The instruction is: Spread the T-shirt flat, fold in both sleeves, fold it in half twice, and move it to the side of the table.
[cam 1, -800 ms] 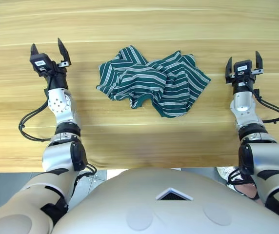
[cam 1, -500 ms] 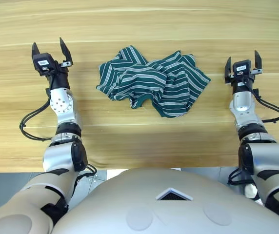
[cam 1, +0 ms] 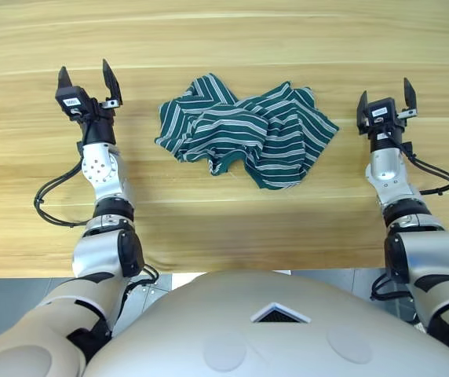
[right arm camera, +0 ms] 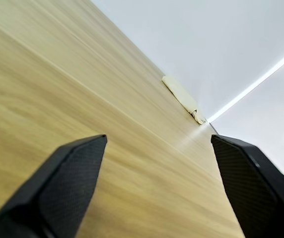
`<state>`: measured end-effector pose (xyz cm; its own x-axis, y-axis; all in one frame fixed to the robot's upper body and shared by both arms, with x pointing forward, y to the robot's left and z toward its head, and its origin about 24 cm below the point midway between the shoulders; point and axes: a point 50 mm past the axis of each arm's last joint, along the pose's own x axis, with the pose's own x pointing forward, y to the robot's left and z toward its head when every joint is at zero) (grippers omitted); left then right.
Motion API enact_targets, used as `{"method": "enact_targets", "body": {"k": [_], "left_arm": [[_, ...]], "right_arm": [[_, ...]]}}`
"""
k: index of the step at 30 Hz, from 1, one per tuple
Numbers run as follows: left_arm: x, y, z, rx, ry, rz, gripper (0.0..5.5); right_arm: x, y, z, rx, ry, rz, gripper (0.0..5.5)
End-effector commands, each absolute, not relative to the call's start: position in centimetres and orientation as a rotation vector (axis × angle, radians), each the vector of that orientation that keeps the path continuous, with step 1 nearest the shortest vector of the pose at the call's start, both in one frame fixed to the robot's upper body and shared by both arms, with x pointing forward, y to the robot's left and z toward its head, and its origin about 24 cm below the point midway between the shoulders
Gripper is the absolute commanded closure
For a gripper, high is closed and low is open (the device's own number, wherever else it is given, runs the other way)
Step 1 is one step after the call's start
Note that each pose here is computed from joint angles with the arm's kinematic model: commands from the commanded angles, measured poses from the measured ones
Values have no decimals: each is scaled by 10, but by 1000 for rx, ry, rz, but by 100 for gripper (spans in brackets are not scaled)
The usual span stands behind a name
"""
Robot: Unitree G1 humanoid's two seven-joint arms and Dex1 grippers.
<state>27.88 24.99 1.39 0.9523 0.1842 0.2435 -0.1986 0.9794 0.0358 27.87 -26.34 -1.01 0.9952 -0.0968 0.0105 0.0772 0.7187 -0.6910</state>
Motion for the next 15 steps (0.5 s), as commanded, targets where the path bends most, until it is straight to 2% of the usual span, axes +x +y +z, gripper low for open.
{"method": "enact_targets", "body": {"k": [1, 15], "left_arm": [[279, 248, 16, 77, -256, 185, 125], [279, 243, 16, 104, -268, 172, 125]], "right_arm": [[269, -260, -25, -790, 84, -57, 161], [267, -260, -25, -816, 77, -59, 161]]}}
